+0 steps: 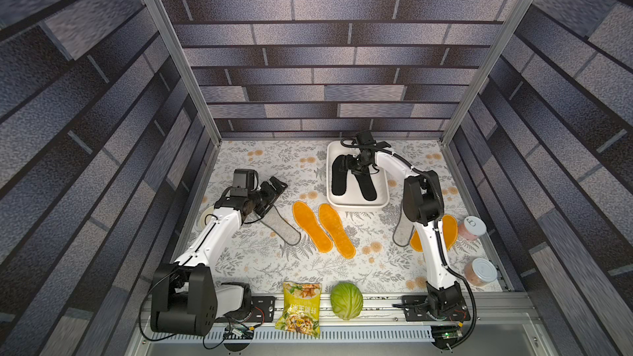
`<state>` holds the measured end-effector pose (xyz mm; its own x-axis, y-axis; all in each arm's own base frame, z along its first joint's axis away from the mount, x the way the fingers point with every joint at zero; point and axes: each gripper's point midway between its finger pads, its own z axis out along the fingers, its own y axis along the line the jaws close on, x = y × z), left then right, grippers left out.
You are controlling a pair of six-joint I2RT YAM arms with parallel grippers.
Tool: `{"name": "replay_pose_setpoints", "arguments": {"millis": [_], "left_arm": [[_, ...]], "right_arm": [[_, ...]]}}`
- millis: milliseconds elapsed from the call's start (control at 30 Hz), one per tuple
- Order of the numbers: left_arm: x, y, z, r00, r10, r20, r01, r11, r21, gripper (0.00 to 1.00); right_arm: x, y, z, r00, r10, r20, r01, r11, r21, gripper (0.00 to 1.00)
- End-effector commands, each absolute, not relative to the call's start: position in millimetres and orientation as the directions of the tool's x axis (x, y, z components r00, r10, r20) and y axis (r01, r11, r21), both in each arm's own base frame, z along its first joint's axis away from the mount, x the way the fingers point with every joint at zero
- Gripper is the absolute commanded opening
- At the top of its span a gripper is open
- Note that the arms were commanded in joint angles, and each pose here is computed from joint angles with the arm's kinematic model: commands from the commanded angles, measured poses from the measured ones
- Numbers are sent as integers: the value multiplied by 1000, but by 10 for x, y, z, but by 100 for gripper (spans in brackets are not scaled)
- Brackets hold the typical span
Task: Put the insoles into the storage box
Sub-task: Adjust the insole in the storage box.
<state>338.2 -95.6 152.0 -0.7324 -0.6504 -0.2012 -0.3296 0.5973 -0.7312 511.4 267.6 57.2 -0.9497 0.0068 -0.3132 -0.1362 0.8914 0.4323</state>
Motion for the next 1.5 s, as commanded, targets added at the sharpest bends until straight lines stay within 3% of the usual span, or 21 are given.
{"name": "replay_pose_setpoints", "arguments": {"millis": [0,467,900,1233,1467], "left_arm": [[3388,-939,1518,-736,-645,-208,-328,607,-724,100],[3386,-942,1514,-738,-643,-206,-326,607,-725,100],[3371,-935,1523,-735,-645,-208,-327,607,-724,100],[3373,-926,1552,-734,-643,-220,-323,615,-720,100],[3388,-990,1601,-744,-627,-232,-299,623,-723,100]], "right_arm": [[5033,2661,439,-963,-22,-270,-132,908,397,66],[5075,2589,377,-960,-25,-278,-126,927,352,66],[5116,2643,636,-946,-33,-322,-160,912,378,66],[4895,2629,1648,-878,-23,-477,-258,863,434,67],[4384,2132,2104,-854,36,-519,-169,924,342,68]]}}
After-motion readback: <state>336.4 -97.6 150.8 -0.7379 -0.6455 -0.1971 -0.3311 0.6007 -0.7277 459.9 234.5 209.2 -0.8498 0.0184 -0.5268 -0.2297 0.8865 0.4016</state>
